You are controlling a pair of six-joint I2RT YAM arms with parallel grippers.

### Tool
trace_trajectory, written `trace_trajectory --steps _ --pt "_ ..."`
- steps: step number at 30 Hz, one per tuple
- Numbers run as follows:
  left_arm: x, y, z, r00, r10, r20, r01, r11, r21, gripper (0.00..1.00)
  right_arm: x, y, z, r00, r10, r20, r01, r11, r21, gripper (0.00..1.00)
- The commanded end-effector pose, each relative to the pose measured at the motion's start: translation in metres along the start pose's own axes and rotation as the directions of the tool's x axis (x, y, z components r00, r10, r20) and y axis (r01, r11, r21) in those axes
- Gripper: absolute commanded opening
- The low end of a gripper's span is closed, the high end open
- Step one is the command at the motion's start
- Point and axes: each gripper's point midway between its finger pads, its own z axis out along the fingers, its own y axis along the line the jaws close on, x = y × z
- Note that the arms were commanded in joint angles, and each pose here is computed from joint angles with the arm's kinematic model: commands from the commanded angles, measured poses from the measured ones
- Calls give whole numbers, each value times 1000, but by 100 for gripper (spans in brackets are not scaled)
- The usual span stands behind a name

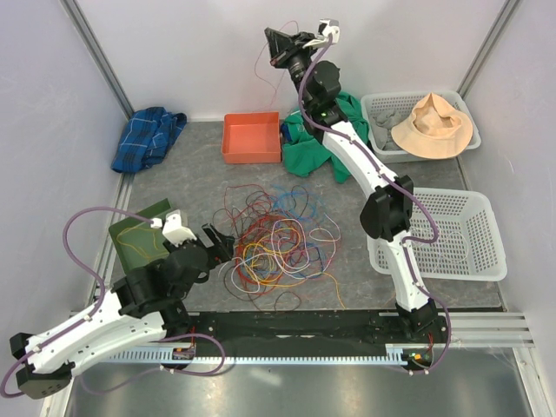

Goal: Untangle the cables

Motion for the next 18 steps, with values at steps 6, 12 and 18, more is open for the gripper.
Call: trace_trajectory --steps 6,12,18 --pt "-15 -11 1 996 -72 49 72 997 11 98 -110 71 0 970 73 233 -31 983 -178 0" --pt "-14 -17 1 997 -68 35 68 998 19 98 -145 90 -5 953 73 295 -11 978 -208 0" --pt "-20 -18 3 994 -77 77 75 997 29 100 -134 84 -7 968 72 241 -21 978 -208 0"
